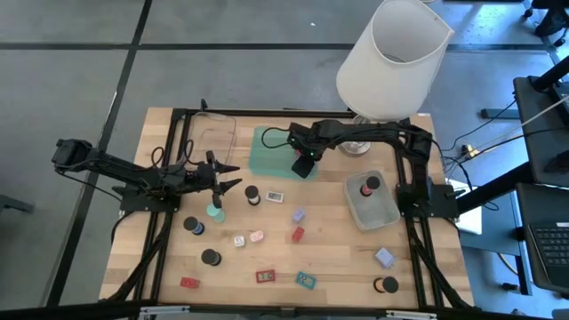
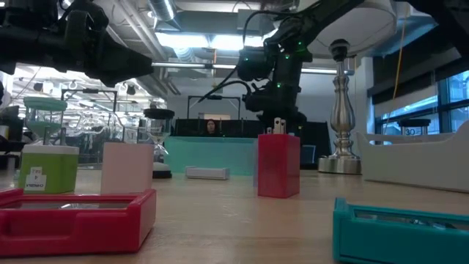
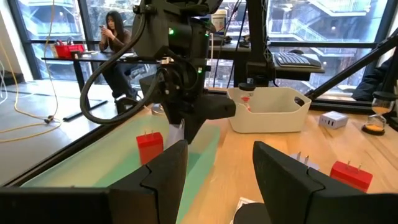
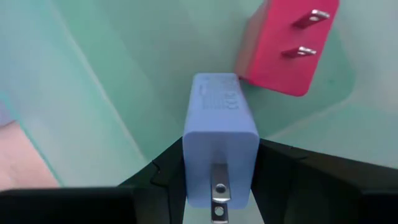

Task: Pick & Place Office items
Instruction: Put the middle blue charger adapter into the green bin, then put the right blue charger adapter into the green bin

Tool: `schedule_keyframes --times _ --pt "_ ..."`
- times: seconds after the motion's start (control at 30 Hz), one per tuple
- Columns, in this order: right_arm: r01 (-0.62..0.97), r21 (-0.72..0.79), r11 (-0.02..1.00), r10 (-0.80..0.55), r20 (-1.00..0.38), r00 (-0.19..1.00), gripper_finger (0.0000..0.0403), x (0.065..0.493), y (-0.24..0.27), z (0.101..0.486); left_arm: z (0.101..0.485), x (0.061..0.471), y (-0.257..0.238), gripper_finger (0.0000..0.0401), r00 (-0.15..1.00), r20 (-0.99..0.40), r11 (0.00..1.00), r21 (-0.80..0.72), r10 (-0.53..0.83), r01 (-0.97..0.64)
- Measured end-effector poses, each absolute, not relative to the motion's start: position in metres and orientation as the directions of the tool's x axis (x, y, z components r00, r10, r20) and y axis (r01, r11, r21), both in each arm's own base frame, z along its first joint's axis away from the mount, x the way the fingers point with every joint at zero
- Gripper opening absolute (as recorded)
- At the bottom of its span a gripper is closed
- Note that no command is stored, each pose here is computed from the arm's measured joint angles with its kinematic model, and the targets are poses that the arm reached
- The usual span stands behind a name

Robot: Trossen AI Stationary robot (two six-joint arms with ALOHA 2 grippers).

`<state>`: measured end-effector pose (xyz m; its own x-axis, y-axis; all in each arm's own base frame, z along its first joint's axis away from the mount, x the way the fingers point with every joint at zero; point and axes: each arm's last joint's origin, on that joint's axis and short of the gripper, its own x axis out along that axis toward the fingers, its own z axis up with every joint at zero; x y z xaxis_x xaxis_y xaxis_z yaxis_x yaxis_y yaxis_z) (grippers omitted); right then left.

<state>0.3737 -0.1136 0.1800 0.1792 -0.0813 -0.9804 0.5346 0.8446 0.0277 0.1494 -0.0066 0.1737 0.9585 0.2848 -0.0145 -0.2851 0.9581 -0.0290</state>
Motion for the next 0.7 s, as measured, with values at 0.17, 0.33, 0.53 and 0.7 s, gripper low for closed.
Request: schedule_keyframes --times 0.17,0.33,0.53,0.7 --pt "0.536 0.012 0.844 -0.098 -0.979 0.176 0.0137 0.374 -0.114 0.180 0.174 0.149 -0.007 0.0180 0.958 -0.015 0.958 -0.031 0.285 -0.285" --pt "0.542 0.014 0.840 -0.103 -0.977 0.185 0.0165 0.374 -0.114 0.181 0.174 0.149 -0.007 0.0180 0.958 -0.015 0.958 -0.032 0.285 -0.285" --pt "0.542 0.014 0.841 -0.103 -0.977 0.186 0.0212 0.374 -0.114 0.181 0.174 0.149 -0.007 0.0180 0.958 -0.015 0.958 -0.032 0.285 -0.285" --pt "0.542 0.007 0.841 -0.082 -0.987 0.140 0.0237 0.375 -0.116 0.211 0.174 0.149 -0.007 0.0180 0.958 -0.015 0.958 -0.032 0.285 -0.285"
